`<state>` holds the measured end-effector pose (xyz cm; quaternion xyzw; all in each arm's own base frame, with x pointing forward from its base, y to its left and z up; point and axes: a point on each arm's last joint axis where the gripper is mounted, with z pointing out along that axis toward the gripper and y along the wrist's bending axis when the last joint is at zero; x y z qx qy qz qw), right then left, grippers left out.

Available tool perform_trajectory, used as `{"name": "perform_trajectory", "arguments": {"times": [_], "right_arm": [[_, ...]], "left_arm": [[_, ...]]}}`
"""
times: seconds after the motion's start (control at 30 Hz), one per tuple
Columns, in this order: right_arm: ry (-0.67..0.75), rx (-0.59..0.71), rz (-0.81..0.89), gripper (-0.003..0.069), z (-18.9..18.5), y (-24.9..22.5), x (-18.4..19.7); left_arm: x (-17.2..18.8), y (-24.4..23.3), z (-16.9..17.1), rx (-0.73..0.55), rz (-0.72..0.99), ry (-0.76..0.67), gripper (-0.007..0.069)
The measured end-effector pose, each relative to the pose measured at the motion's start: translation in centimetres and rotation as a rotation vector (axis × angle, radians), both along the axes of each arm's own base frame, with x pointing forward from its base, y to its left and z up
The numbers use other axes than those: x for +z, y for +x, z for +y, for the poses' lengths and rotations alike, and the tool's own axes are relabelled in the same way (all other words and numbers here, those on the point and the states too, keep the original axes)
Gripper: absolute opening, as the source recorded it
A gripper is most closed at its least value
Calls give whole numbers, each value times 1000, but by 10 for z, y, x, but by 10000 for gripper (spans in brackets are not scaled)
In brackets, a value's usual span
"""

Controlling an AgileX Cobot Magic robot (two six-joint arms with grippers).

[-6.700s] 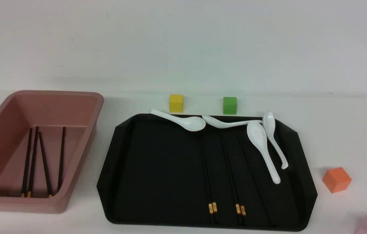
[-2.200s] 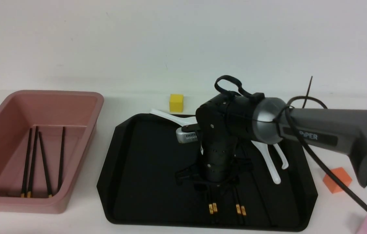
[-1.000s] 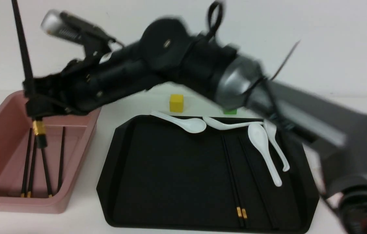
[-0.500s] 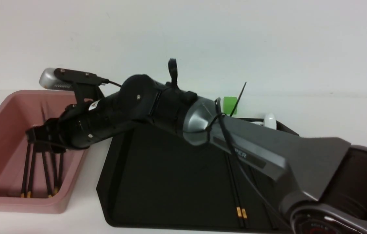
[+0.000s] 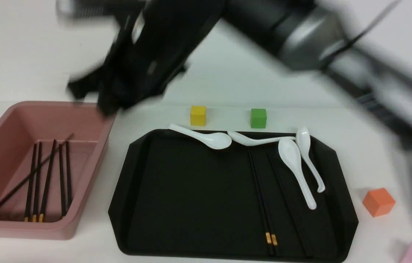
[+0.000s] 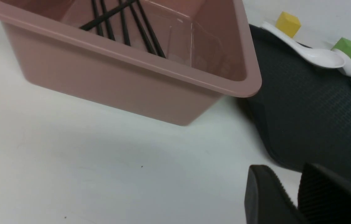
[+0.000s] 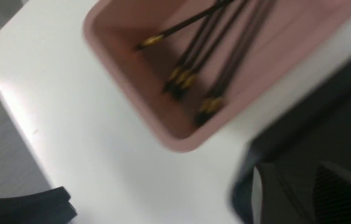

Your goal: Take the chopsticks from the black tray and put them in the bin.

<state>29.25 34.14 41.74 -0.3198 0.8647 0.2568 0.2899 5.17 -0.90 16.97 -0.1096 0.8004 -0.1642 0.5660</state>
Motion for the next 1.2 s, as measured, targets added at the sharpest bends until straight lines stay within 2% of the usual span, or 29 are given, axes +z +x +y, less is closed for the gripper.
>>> {"name": "perform_trajectory", "arguments": {"times": [0.17,0.2,0.3,0.43,0.57,0.67,0.8,0.9,1.0,1.2], "right_arm": [[76,-39,-197,62,-54,-39,81],[104,-56,-253,6,-73,-53,103],[149,-89,-346,-13,-114,-86,140],[171,-110,-395,-13,-168,-131,160],[138,-122,-392,-13,-219,-176,147],[85,-143,-401,-12,-262,-210,102],[192,-182,-578,-9,-295,-234,46],[311,-186,-635,-8,-291,-234,-7],[353,-175,-651,-7,-282,-229,-36],[381,-148,-681,-3,-272,-222,-64]], "left_arm": [[0,0,0,0,0,0,188],[0,0,0,0,0,0,190],[0,0,0,0,0,0,196],[0,0,0,0,0,0,201],[0,0,0,0,0,0,207],[0,0,0,0,0,0,211],[0,0,0,0,0,0,217],[0,0,0,0,0,0,218],[0,0,0,0,0,0,220],[0,0,0,0,0,0,225]]}}
